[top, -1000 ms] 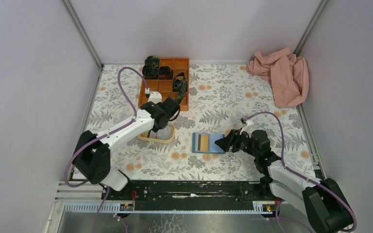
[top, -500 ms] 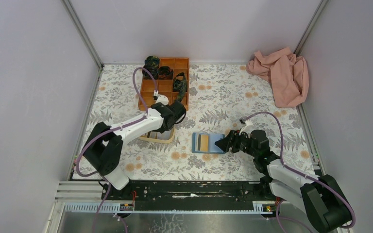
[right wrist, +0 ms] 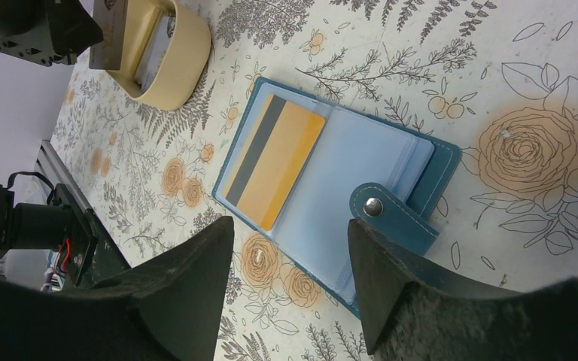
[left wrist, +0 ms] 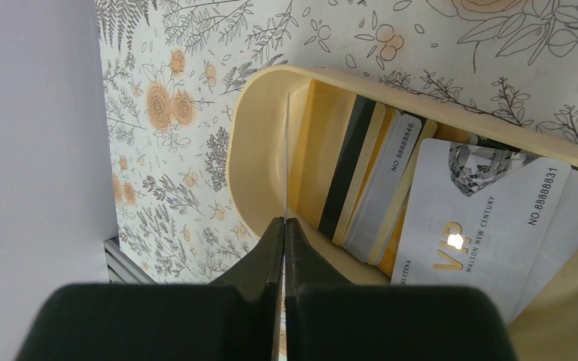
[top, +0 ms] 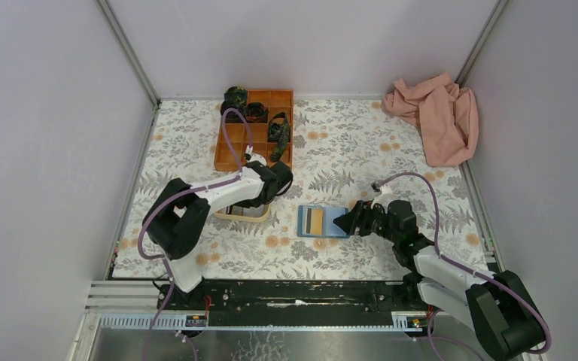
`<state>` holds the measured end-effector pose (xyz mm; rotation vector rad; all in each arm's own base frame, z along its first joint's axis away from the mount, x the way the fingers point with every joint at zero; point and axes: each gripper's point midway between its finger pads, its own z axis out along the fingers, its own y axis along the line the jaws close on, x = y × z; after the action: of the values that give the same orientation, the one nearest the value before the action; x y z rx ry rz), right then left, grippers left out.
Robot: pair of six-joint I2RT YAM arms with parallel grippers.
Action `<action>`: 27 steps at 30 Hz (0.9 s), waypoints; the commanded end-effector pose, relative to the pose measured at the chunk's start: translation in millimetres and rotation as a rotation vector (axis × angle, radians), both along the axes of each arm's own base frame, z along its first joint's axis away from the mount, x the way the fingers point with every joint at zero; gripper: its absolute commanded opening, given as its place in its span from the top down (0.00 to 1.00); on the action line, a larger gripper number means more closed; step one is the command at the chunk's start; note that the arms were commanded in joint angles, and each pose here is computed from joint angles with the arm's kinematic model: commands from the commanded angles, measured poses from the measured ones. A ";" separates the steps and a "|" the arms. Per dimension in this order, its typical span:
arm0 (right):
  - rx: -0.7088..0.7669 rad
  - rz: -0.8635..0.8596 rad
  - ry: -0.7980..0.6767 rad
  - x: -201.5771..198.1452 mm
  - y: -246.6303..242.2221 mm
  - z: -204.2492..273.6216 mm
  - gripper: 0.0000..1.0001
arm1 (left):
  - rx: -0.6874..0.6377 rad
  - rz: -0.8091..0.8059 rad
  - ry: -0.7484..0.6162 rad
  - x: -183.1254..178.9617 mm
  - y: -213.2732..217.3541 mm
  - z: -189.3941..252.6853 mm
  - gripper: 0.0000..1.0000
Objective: Take the credit cards out of the card holder
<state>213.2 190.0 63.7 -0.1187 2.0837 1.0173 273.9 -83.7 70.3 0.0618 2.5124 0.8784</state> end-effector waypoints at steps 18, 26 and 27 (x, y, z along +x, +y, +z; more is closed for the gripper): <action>0.008 0.009 -0.064 12.2 5.3 18.4 0.36 | 0.002 0.026 -0.067 8.4 -3.6 4.2 0.73; 0.012 0.011 -0.067 11.9 5.7 18.7 0.36 | -0.015 0.049 -0.154 11.0 -2.6 25.7 0.68; 0.012 0.009 -0.067 12.1 5.3 18.5 0.36 | -0.017 0.048 -0.163 10.9 -3.2 28.3 0.68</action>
<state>212.6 189.6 60.1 -0.1157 2.1023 1.0132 275.2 -84.8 70.3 0.0145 2.4860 0.8796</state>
